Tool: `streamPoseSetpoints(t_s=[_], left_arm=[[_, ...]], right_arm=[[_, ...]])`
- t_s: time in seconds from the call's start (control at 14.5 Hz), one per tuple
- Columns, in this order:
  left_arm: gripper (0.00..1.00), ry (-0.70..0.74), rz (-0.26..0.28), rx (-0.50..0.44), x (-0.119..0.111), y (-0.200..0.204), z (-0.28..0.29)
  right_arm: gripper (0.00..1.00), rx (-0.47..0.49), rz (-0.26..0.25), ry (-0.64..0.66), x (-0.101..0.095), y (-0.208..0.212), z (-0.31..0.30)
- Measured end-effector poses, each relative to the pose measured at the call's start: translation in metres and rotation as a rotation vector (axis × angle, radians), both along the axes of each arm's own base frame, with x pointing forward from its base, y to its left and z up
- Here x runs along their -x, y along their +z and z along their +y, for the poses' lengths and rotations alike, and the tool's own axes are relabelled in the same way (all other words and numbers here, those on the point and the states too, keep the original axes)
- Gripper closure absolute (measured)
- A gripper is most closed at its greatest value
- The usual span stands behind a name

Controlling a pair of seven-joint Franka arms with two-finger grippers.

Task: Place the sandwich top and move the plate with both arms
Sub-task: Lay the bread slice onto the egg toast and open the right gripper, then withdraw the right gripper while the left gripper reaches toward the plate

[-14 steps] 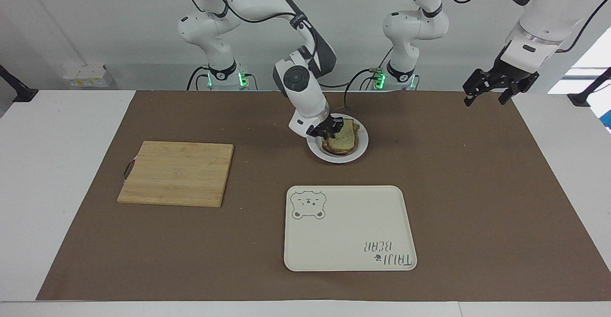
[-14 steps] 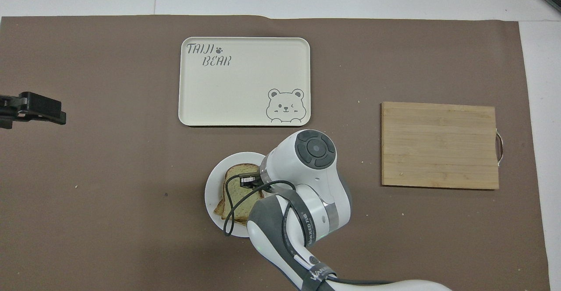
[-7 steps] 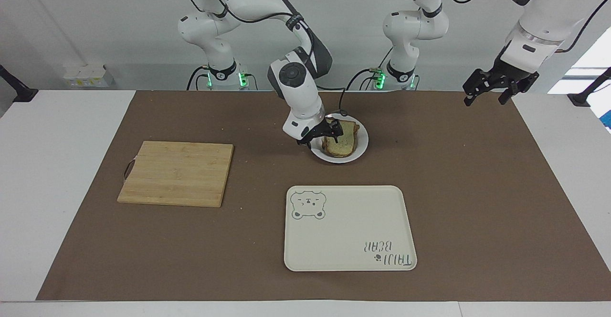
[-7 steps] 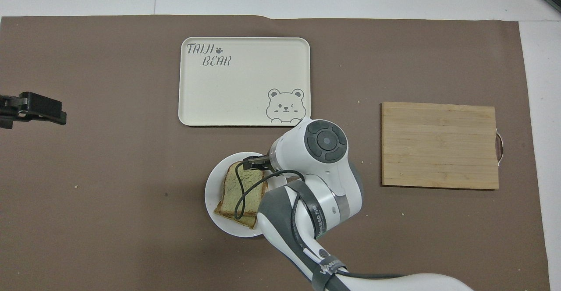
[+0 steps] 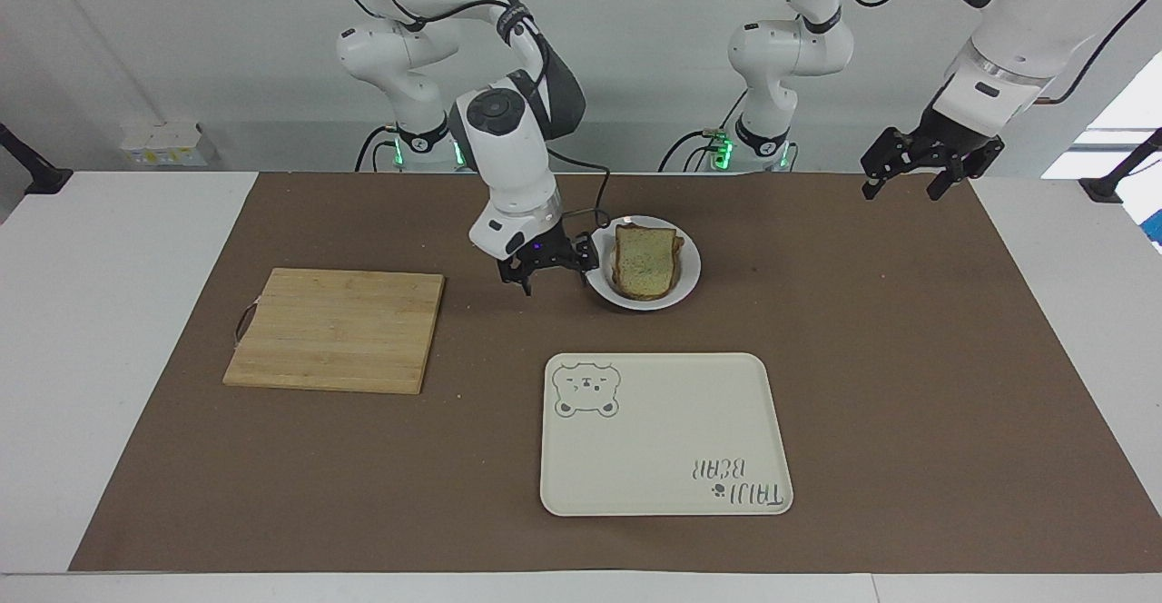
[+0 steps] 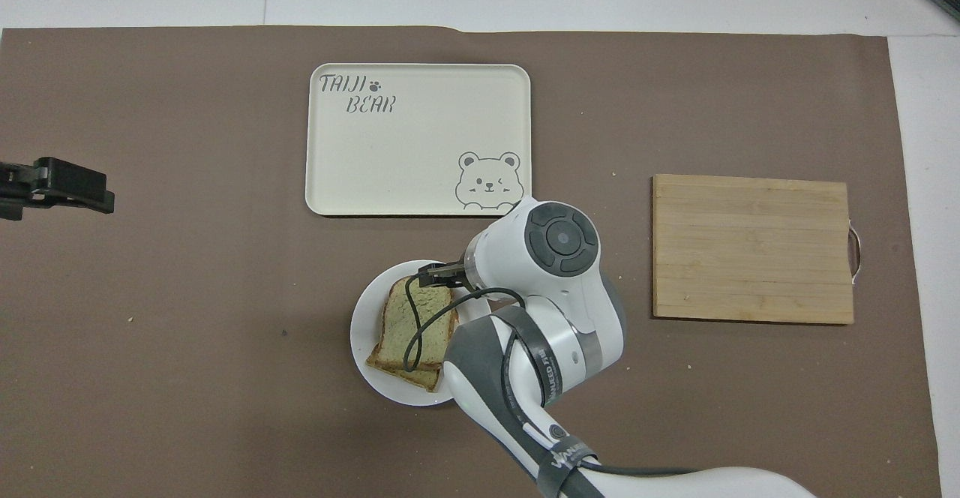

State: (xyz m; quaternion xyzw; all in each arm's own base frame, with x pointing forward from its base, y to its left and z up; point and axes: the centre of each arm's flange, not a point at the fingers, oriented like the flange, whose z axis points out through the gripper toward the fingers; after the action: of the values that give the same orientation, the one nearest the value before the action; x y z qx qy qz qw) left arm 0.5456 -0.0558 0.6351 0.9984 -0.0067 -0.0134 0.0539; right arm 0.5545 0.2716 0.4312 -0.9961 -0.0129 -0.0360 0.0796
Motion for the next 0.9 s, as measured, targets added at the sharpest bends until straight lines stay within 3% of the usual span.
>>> streamPoseSetpoints(t_s=[0.21, 0.48, 0.9], left_arm=[[0.0, -0.006, 0.024, 0.065, 0.003, -0.021, -0.008], [0.0, -0.048, 0.03, 0.157, 0.006, -0.077, -0.018], [0.0, -0.104, 0.03, 0.221, 0.023, -0.158, -0.068]], right_arm=[[0.0, 0.042, 0.038, -0.013, -0.002, 0.024, -0.027], [0.0, 0.087, 0.062, -0.041, -0.003, 0.053, -0.06], [0.0, 0.099, 0.088, -0.101, -0.001, 0.093, -0.147]])
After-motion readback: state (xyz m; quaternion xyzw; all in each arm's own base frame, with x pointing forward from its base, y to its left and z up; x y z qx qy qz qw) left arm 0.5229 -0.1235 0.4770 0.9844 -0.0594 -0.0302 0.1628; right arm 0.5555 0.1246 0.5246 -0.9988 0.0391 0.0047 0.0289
